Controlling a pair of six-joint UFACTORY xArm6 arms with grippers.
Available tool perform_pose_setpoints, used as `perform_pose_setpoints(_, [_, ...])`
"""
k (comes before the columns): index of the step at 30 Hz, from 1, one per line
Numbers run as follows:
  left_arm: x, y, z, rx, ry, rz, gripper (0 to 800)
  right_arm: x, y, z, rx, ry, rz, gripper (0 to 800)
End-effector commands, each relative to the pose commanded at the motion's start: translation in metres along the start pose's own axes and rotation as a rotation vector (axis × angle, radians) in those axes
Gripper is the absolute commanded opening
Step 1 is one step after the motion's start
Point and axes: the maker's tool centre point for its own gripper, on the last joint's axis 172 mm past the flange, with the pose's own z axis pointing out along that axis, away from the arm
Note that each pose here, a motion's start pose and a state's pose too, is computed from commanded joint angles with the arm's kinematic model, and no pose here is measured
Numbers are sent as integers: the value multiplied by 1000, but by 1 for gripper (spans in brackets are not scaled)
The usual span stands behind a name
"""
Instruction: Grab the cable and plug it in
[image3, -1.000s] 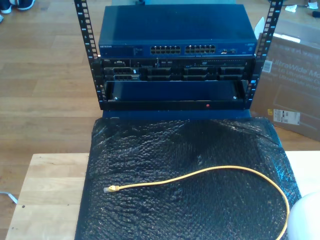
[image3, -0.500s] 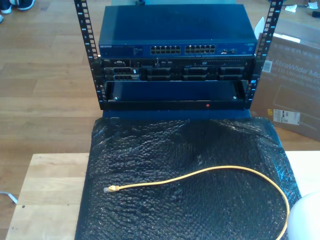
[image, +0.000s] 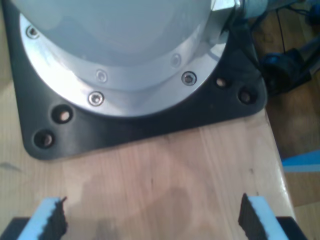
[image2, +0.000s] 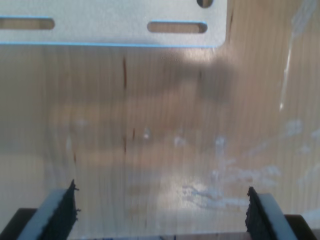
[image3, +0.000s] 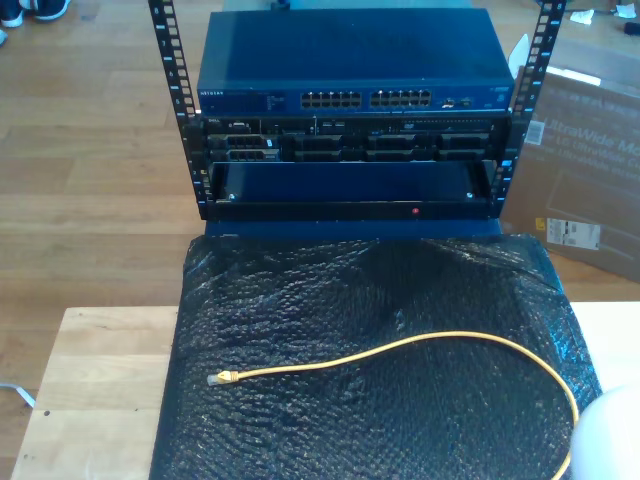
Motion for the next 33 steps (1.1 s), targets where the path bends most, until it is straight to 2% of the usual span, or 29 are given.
perform_pose_setpoints(8, [14,2,-24,-3,66,-21,800,-13,3,-21,-3,-49,35,792])
perform_pose_setpoints(14, [13,3,-32,-6,63,-40,800,-6,12,-49,-15,24,58,791])
perform_pose_setpoints(21, [13,2,-57,-13,70,-89,800,-11,24,-95,-26,45,141,782])
perform_pose_setpoints(24, [12,-4,-72,-32,64,-79,800,-11,31,-116,-27,53,171,779])
perform_pose_setpoints(29, [9,-30,-98,-57,45,-80,800,-18,63,-148,-10,30,192,781])
perform_pose_setpoints(33, [13,-43,-108,-97,45,-79,800,-21,90,-163,0,18,199,781])
